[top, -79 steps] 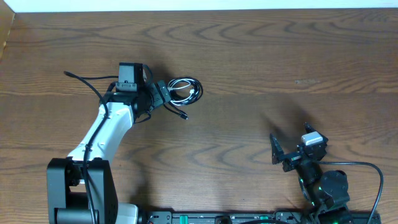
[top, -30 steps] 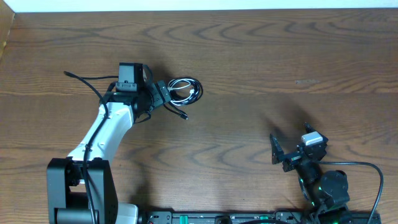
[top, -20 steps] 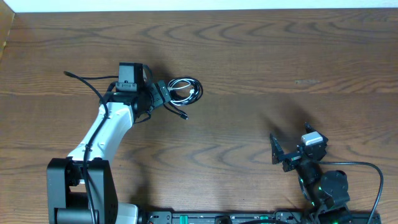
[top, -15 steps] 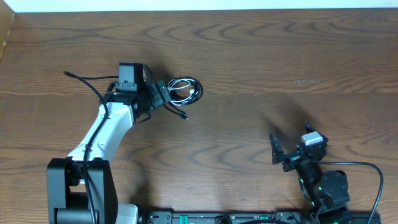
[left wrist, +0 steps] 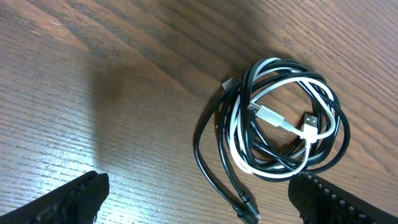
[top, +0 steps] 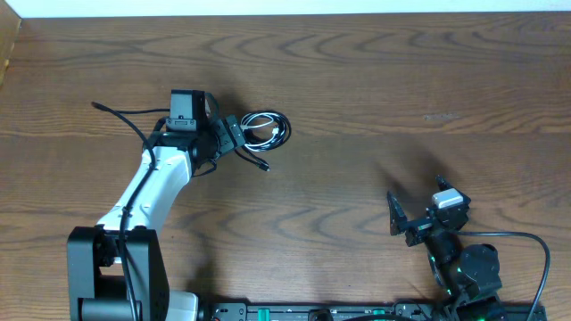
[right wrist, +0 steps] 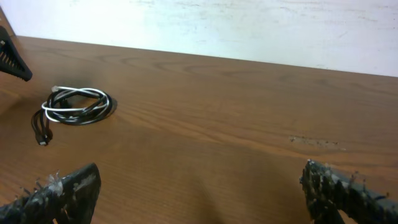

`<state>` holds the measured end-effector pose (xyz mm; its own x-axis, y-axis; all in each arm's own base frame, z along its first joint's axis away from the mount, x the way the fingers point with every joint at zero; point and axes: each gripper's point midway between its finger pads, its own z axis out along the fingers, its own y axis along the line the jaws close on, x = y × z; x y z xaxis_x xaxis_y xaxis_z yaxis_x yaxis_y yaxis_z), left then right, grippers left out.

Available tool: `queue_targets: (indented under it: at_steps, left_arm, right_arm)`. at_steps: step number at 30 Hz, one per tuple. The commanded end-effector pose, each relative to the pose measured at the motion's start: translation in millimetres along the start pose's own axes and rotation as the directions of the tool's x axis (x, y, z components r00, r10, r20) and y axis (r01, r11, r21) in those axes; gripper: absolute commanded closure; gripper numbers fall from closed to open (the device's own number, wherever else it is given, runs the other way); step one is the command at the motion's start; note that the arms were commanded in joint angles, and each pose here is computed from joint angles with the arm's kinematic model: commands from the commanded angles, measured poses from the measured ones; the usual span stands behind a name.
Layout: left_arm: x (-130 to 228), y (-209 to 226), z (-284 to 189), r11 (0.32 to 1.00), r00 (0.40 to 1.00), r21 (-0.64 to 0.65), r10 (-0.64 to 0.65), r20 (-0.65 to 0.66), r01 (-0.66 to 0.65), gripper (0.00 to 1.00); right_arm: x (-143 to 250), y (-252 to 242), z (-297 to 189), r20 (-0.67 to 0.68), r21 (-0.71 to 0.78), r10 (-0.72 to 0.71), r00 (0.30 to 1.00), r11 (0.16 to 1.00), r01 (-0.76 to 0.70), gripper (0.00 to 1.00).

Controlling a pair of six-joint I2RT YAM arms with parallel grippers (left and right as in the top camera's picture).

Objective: Untangle cables

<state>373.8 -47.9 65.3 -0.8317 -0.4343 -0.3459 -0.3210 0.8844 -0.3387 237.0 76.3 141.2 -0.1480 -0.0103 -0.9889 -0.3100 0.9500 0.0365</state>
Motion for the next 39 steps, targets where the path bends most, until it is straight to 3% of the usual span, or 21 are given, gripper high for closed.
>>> queue_targets:
  at_steps: [1,3,4,5,6,7,13,16,18,22,29,30,31,36,39]
  left_arm:
    - [4,3,3,1.000,1.000,-0.010,-0.004,-0.015,0.004,0.02]
    - [-2,6,3,1.000,1.000,-0.029,-0.001,0.016,0.002,0.02]
    - [-6,4,3,1.000,0.999,-0.019,0.001,0.032,0.000,0.43]
    - [-8,2,3,1.000,0.999,-0.009,0.001,0.040,-0.001,0.66]
    - [-9,0,3,1.000,0.999,0.001,-0.003,0.045,0.003,0.86]
    - [-10,-1,3,1.000,0.999,0.002,-0.023,0.045,0.023,0.92]
    - [3,-14,11,0.999,0.999,0.012,-0.045,0.016,0.045,0.92]
    - [11,-24,19,1.000,1.000,0.018,-0.014,0.002,0.014,0.63]
    - [15,-30,26,1.000,1.000,0.025,0.005,-0.006,-0.005,0.57]
    - [21,-37,45,0.999,0.999,0.027,0.031,-0.009,-0.031,0.55]
    - [21,-11,61,0.994,0.999,-0.104,0.033,0.011,-0.032,0.53]
    - [28,-8,62,0.992,0.999,-0.118,0.034,-0.017,-0.036,0.62]
    - [31,-6,62,0.991,0.999,-0.126,0.034,-0.028,-0.037,0.91]
    - [36,-3,58,0.987,0.996,-0.137,0.073,-0.058,-0.081,0.92]
    - [37,-13,49,0.962,0.963,-0.078,0.257,-0.080,-0.263,0.93]
  right_arm:
    - [2,0,0,-0.005,0.000,-0.015,1.000,1.000,0.015,0.01]
    - [2,0,0,-0.005,0.000,-0.016,1.000,1.000,0.016,0.01]
    - [2,0,0,-0.005,0.000,-0.016,1.000,1.000,0.016,0.01]
    - [2,0,0,-0.005,0.000,-0.016,1.000,1.000,0.016,0.01]
    - [2,0,0,-0.005,0.000,-0.015,1.000,1.000,0.015,0.01]
    - [2,0,0,-0.005,0.000,-0.015,1.000,1.000,0.015,0.01]
    - [2,0,0,-0.005,0.000,-0.016,1.000,1.000,0.016,0.01]
    - [2,0,0,-0.005,0.000,-0.016,1.000,1.000,0.016,0.01]
    - [2,0,0,-0.005,0.000,-0.016,1.000,1.000,0.016,0.01]
    - [2,0,0,-0.005,0.000,-0.016,1.000,1.000,0.016,0.01]
    - [2,0,0,-0.005,0.000,-0.016,1.000,1.000,0.016,0.01]
    - [2,0,0,-0.005,0.000,-0.015,1.000,1.000,0.015,0.01]
    - [2,0,0,-0.005,0.000,-0.016,1.000,1.000,0.016,0.01]
    - [2,0,0,-0.005,0.000,-0.015,1.000,1.000,0.015,0.01]
    - [2,0,0,-0.005,0.000,-0.015,1.000,1.000,0.015,0.01]
